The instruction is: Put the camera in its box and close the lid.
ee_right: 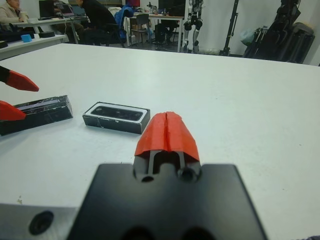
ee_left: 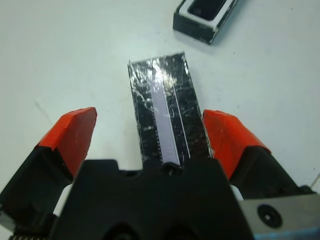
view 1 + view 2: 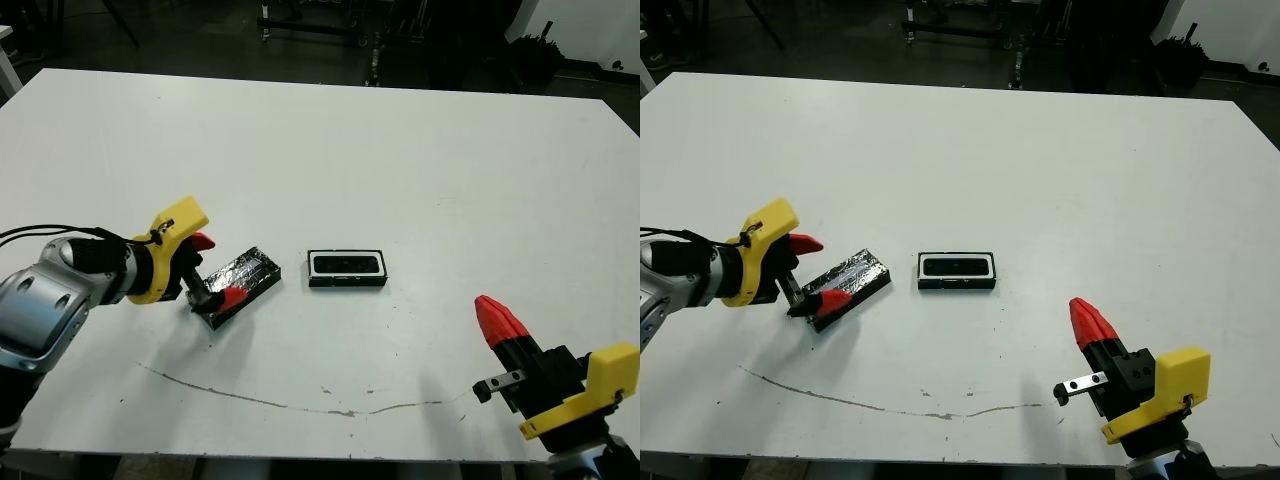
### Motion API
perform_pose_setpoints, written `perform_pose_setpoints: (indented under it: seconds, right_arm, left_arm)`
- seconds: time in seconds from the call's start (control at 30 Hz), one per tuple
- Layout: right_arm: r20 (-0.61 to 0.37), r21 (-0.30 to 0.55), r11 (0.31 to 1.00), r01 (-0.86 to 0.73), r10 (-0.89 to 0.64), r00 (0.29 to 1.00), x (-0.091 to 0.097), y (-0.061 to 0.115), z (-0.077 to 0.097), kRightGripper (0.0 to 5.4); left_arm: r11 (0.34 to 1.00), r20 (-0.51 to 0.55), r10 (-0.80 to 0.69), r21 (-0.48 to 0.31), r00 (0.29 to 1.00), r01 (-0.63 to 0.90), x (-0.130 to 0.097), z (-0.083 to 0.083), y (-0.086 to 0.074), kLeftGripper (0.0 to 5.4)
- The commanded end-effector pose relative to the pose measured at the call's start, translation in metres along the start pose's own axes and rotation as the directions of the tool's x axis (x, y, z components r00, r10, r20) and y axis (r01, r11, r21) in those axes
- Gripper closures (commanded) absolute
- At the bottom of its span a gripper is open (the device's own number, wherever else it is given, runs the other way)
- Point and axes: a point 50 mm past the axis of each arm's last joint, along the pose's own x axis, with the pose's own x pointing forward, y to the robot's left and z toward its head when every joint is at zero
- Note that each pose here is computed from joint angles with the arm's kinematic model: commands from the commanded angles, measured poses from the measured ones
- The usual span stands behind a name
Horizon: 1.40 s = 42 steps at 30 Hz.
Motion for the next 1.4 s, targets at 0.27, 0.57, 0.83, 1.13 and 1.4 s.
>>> perform_pose_setpoints:
  seconds: [0.27, 0.57, 0.83, 1.13, 1.4]
  right_arm:
    - [-0.004, -0.008, 1.000, 0.010, -0.010, 1.000, -0.0007, -0.0017, -0.0019, 5.39]
    - [-0.007, -0.004, 1.000, 0.013, -0.013, 1.000, -0.0013, -0.0009, -0.0027, 5.39]
    - [-0.005, -0.011, 1.000, 0.016, -0.016, 1.000, -0.0017, -0.0004, -0.0022, 5.39]
    - [-0.001, -0.013, 1.000, 0.027, -0.027, 1.000, -0.0017, -0.0025, -0.0013, 5.39]
    - [0.006, -0.012, 1.000, 0.023, -0.022, 1.000, -0.0016, -0.0032, -0.0014, 5.39]
  left_arm:
    - [0.998, -0.040, -0.003, 0.068, 0.999, 0.006, -0.0006, -0.0035, -0.0017, 0.00]
    - [0.995, -0.031, -0.002, 0.104, 1.000, 0.005, 0.0013, -0.0052, -0.0017, 0.00]
    - [0.997, -0.036, -0.020, 0.075, 0.999, 0.023, 0.0045, -0.0090, -0.0052, 0.00]
    - [0.995, -0.051, -0.039, 0.094, 0.998, 0.044, 0.0061, -0.0090, -0.0082, 0.00]
    - [0.990, -0.058, -0.048, 0.128, 0.997, 0.055, 0.0064, -0.0100, -0.0096, 0.00]
